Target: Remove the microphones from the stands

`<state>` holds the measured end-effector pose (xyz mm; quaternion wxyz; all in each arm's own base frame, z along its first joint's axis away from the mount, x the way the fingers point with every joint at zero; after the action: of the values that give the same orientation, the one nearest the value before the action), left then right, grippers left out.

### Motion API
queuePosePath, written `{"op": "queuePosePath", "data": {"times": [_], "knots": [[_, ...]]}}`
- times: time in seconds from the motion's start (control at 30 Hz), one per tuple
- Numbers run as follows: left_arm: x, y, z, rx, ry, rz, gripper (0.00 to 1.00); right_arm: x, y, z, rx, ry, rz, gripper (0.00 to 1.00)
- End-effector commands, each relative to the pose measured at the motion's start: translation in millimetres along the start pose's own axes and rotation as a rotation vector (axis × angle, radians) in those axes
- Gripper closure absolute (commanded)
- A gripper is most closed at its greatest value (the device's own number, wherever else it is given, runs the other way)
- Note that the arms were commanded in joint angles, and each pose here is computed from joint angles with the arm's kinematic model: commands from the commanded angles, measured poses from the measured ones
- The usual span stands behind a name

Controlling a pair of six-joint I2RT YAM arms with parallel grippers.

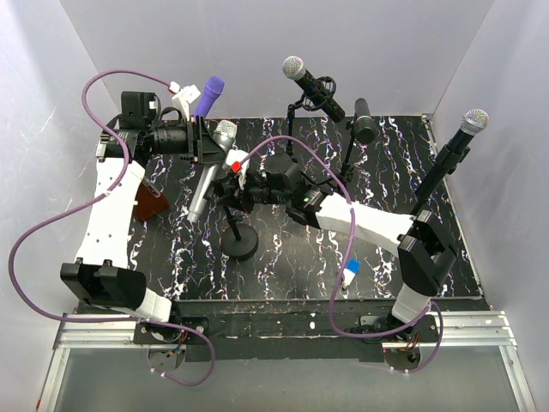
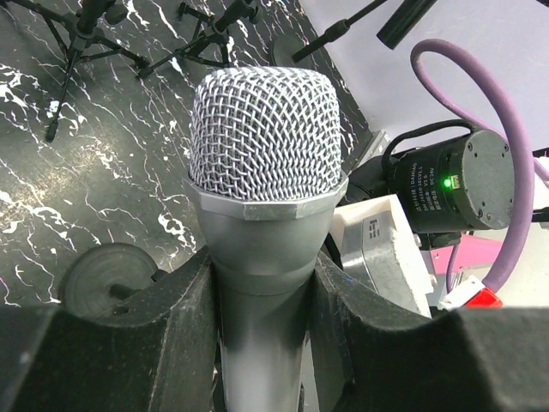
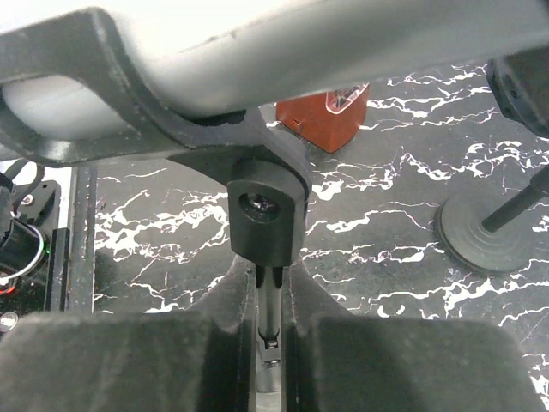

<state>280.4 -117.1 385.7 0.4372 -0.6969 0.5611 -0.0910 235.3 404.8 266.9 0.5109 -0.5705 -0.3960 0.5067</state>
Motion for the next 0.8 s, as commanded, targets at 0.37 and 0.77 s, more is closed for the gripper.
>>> {"op": "queuePosePath", "data": {"times": [0.37,0.77], "knots": [[-72,-100,-90,0.546,-0.064,-0.393,1.00,-28,16,-9,0.095,0.127,0.048,0.99],[-139,-86,-72,0.808,-0.697,-0.331,1.00,-49,8,-16,0.025,0.189,0.017,0.99]]}}
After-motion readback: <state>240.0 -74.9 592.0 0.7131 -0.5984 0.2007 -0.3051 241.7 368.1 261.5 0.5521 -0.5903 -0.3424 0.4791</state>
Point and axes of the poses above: each gripper's point midway between its finger pads, its own x axis out along the fingers, its own z axis along the line the jaws close on, y = z × x, the point moved 7 cm from there along -x, back along the fingers, and after that the axes turned 2 degrees about x, right-handed, at the moved point
